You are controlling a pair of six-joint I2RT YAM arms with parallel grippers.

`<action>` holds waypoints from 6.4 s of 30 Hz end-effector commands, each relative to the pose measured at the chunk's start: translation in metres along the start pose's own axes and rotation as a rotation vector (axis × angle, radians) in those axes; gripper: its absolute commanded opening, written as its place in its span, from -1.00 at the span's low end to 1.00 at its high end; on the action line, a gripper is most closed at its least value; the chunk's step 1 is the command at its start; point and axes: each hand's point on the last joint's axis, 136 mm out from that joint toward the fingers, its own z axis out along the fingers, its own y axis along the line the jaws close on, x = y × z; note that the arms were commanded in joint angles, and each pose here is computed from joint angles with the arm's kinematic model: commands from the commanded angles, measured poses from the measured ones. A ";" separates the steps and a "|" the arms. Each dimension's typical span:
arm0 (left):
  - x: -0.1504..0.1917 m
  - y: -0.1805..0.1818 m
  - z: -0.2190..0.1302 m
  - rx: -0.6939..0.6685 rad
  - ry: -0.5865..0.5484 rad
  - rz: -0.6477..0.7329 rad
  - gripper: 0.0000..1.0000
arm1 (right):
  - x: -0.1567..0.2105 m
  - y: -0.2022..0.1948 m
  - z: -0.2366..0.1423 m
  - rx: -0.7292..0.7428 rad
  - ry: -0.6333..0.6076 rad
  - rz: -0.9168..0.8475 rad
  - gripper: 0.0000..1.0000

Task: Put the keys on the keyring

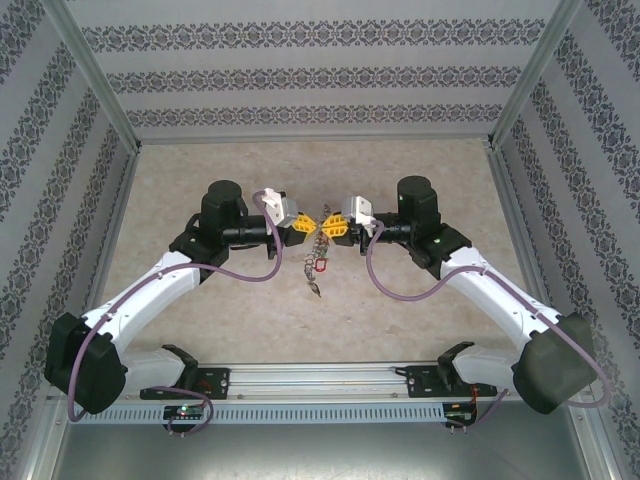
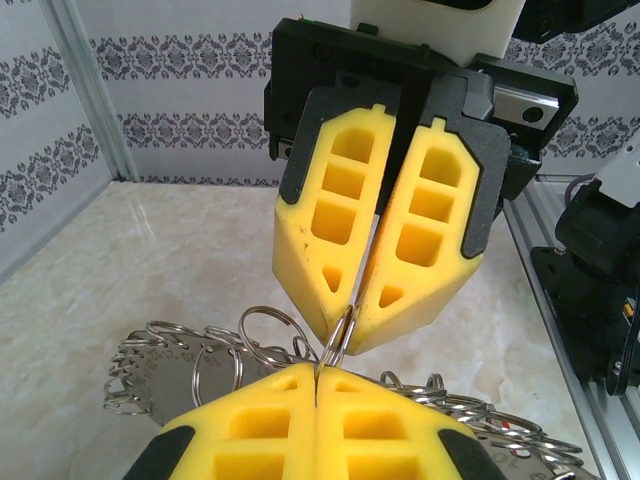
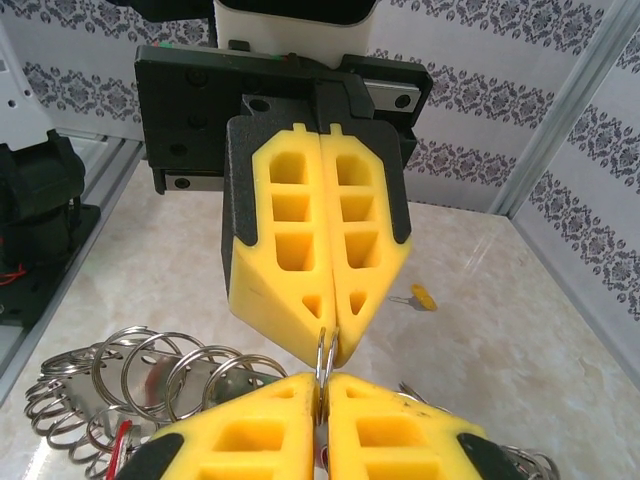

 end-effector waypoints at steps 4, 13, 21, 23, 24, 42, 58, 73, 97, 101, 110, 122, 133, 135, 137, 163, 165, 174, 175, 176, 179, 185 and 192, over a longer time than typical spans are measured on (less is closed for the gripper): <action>-0.014 0.002 -0.002 0.003 -0.031 0.052 -1.00 | -0.007 0.004 -0.001 -0.047 -0.024 -0.018 -0.92; -0.004 0.015 -0.005 -0.064 -0.009 -0.013 -0.56 | -0.007 -0.006 -0.002 0.033 -0.037 -0.049 -1.00; 0.030 0.065 -0.055 -0.322 0.056 -0.205 -0.26 | 0.007 -0.021 0.000 0.099 -0.018 -0.037 -1.00; 0.048 0.090 -0.078 -0.483 0.101 -0.319 -0.04 | 0.012 -0.025 0.001 0.124 -0.005 -0.034 -1.00; 0.060 0.105 -0.093 -0.607 0.134 -0.388 0.17 | 0.014 -0.026 0.001 0.131 0.003 -0.032 -1.00; 0.245 0.220 -0.182 -1.143 0.698 -1.318 0.27 | 0.028 -0.023 0.000 0.132 0.067 -0.007 -1.00; 0.303 0.254 -0.182 -0.910 0.784 -1.337 0.00 | 0.026 -0.021 -0.006 0.137 0.094 -0.007 -1.00; 0.323 0.249 -0.180 -0.880 0.847 -1.354 -0.33 | 0.020 -0.020 -0.011 0.143 0.097 -0.018 -1.00; 0.319 0.239 -0.170 -0.770 0.849 -1.339 -1.00 | 0.021 -0.020 -0.012 0.143 0.104 -0.007 -1.00; 0.270 0.232 -0.140 -0.559 0.686 -1.266 -1.00 | 0.023 -0.022 -0.012 0.142 0.111 0.015 -1.00; 0.134 0.193 -0.100 -0.313 0.440 -0.832 -1.00 | 0.028 -0.027 -0.007 0.129 0.129 0.018 -1.00; 0.057 0.106 -0.012 -0.090 0.338 -0.226 -1.00 | 0.022 -0.018 0.003 0.058 0.100 0.153 -1.00; 0.029 0.070 0.016 -0.006 0.247 -0.073 -1.00 | 0.032 -0.018 0.005 0.074 0.120 0.232 -1.00; 0.030 0.069 0.017 -0.032 0.251 -0.045 -1.00 | 0.031 -0.022 0.004 0.080 0.113 0.263 -1.00; 0.028 0.066 0.018 -0.042 0.240 -0.022 -1.00 | 0.029 -0.023 0.004 0.076 0.104 0.299 -1.00; 0.020 0.049 0.019 -0.062 0.252 -0.101 -1.00 | 0.037 -0.046 -0.011 0.434 0.240 -0.061 -1.00; 0.021 0.047 0.022 -0.038 0.263 -0.159 -1.00 | 0.036 -0.047 -0.010 0.455 0.255 -0.119 -1.00; 0.029 0.041 0.023 0.008 0.323 -0.289 -1.00 | 0.031 -0.065 -0.017 0.583 0.278 -0.196 -1.00; 0.029 0.041 0.023 0.011 0.319 -0.294 -1.00 | 0.031 -0.065 -0.018 0.584 0.276 -0.200 -1.00; 0.028 0.041 0.023 0.016 0.316 -0.305 -1.00 | 0.031 -0.064 -0.017 0.579 0.273 -0.204 -1.00; 0.025 0.043 0.029 0.038 0.309 -0.339 -1.00 | 0.027 -0.062 -0.016 0.573 0.258 -0.218 -1.00; 0.027 0.051 0.036 0.036 0.311 -0.377 -1.00 | 0.017 -0.059 -0.014 0.556 0.210 -0.230 -1.00; 0.031 0.053 0.035 0.020 0.327 -0.402 -1.00 | 0.013 -0.053 -0.014 0.532 0.191 -0.241 -1.00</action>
